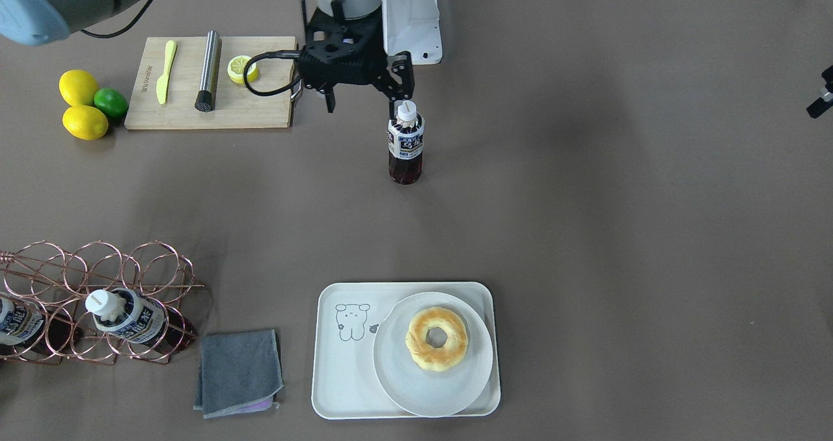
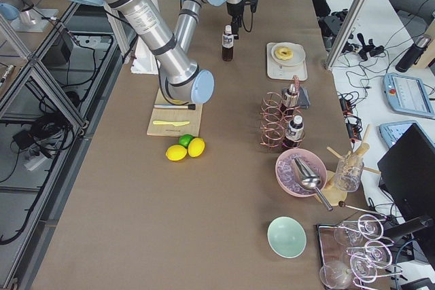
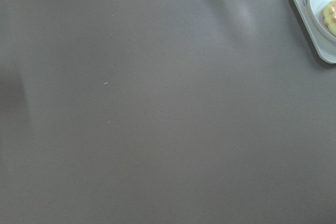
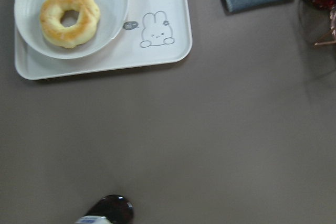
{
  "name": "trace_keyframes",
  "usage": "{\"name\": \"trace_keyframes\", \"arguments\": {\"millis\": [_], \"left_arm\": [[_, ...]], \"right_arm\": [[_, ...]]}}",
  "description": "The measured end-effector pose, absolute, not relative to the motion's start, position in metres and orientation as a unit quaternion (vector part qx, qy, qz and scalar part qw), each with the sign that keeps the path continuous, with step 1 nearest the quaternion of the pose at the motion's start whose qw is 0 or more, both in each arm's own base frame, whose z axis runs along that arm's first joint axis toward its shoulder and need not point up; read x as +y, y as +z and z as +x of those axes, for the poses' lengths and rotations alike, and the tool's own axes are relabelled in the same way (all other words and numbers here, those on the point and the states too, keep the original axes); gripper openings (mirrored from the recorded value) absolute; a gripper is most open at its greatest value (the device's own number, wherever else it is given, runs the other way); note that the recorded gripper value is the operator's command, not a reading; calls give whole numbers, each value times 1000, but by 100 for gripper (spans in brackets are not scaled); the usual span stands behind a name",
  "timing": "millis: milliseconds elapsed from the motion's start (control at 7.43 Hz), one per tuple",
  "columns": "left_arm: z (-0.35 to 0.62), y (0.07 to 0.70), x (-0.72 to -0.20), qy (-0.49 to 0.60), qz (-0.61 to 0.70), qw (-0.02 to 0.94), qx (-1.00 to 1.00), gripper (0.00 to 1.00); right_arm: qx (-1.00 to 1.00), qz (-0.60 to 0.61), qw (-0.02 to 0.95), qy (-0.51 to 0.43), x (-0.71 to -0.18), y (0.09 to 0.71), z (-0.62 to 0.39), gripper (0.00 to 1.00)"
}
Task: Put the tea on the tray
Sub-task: 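Open the right gripper and withdraw it while the left arm reaches in, then lower the left gripper onto the tea bottle and close on it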
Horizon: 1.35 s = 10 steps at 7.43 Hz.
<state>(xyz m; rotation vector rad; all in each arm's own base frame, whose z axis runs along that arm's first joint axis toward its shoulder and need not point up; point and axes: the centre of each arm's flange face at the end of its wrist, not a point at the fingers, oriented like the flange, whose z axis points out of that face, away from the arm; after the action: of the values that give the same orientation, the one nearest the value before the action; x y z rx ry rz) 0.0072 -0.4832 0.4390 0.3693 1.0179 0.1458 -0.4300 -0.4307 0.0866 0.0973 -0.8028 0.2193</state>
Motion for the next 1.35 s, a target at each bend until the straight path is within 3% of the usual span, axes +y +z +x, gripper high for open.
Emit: {"name": "trace_keyframes", "arguments": {"millis": [807, 1345], "left_arm": [[255, 245, -464, -19, 122, 852, 508, 100], [416, 113, -391, -59, 112, 884, 449, 99]], "right_arm": [[-382, 100, 918, -26, -467, 357, -228, 100], [-374, 102, 918, -84, -438, 511, -59, 100]]}}
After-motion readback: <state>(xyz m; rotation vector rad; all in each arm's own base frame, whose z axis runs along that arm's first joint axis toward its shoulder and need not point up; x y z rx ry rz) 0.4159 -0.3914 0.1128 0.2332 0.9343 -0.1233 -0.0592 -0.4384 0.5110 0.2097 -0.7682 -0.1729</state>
